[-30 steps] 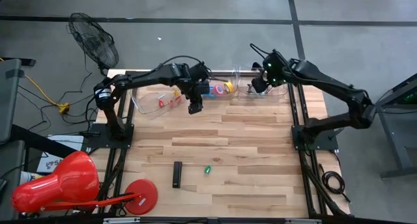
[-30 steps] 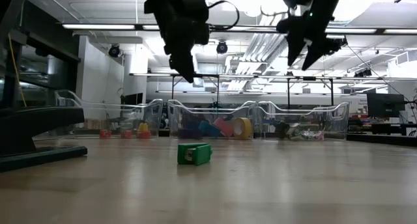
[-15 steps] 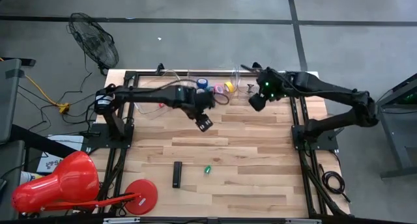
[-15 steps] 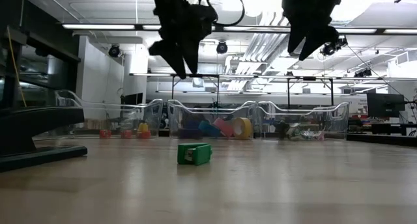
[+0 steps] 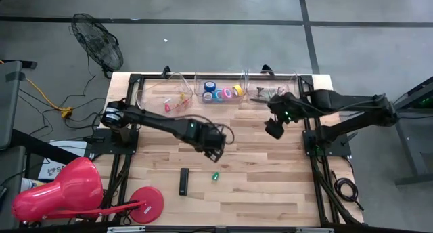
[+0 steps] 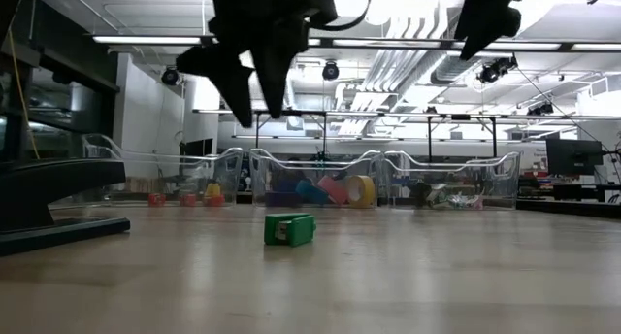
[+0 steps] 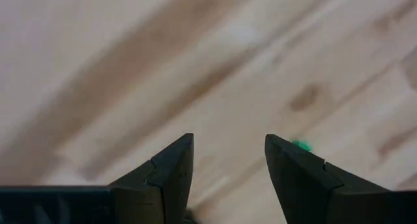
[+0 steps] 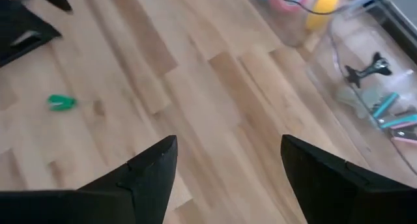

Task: Pick and place Stapler, Stapler remover, tape
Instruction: Put the green stapler into the left transparent bin

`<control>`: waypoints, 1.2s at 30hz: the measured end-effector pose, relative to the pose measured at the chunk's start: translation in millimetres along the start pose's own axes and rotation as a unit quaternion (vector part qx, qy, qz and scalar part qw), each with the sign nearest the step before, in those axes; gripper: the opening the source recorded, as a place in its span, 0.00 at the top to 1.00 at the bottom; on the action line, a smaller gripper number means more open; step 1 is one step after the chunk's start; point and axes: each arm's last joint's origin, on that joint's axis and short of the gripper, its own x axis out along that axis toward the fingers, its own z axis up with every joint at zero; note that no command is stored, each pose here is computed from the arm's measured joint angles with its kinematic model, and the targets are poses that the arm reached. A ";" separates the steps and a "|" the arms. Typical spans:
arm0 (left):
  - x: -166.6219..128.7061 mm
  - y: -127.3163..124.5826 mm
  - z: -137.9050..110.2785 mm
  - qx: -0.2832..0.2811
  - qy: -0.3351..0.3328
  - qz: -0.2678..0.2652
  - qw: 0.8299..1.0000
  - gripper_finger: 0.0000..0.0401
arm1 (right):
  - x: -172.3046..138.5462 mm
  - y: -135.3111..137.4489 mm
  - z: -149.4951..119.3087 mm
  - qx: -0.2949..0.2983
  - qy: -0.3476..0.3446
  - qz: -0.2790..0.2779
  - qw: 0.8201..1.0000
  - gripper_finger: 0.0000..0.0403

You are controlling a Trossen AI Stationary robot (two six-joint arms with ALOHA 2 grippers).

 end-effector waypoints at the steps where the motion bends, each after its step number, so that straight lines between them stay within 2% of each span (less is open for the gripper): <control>1: 3.3 -4.8 -4.0 -0.004 0.004 -0.008 1.000 0.54 | -3.2 2.8 -2.7 -0.004 -0.004 0.005 1.000 0.35; 8: 24.0 -22.7 -23.6 -0.011 0.044 -0.026 0.999 0.54 | -13.0 19.3 -17.1 -0.031 -0.012 0.018 0.999 0.35; 16: 47.4 -36.1 -29.1 -0.020 0.075 -0.055 0.995 0.54 | -18.1 30.0 -28.2 -0.048 -0.011 0.022 0.999 0.35; 21: 55.5 -45.3 -35.6 -0.026 0.072 -0.073 0.994 0.54 | -20.0 33.6 -32.2 -0.052 -0.016 0.017 0.998 0.35; 36: 67.1 -53.1 -44.9 -0.028 0.060 -0.073 0.995 0.54 | -20.8 35.0 -34.2 -0.059 -0.015 0.018 0.998 0.35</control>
